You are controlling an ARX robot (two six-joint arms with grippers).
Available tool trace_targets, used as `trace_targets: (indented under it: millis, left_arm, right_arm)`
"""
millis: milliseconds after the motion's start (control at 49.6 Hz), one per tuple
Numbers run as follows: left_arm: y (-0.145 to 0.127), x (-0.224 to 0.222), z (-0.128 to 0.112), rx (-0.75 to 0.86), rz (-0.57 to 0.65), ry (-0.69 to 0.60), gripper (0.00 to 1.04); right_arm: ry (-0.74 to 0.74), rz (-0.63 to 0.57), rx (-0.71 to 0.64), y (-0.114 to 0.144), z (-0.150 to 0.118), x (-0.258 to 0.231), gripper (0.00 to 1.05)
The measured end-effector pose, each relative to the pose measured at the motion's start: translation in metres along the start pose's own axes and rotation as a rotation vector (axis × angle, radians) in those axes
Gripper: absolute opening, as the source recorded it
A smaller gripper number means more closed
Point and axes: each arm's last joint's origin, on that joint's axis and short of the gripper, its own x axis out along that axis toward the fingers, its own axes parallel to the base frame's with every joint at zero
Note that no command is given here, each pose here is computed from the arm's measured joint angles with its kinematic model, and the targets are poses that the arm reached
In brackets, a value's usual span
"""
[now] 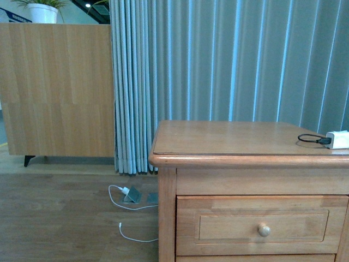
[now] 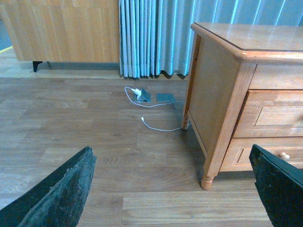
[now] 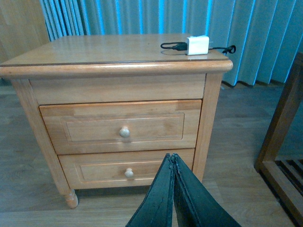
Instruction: Place pink marker in drawer with both arms
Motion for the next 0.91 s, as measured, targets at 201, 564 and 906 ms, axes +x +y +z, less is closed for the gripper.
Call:
trace_targets:
  millis: [201, 564, 906]
  left_arm:
    - [0.000, 0.000, 0.000, 0.000, 0.000, 0.001, 0.99]
    - [0.000, 0.000, 0.000, 0.000, 0.000, 0.001, 0.99]
    - [0.000, 0.000, 0.000, 0.000, 0.000, 0.001, 0.99]
  right_arm:
    - [-0.002, 0.000, 0.000, 0.000, -0.003, -0.004, 0.01]
    - [0.026, 0.001, 0.000, 0.000, -0.007, -0.014, 0.01]
    - [0.003, 0.001, 0.000, 0.000, -0.006, -0.020, 0.01]
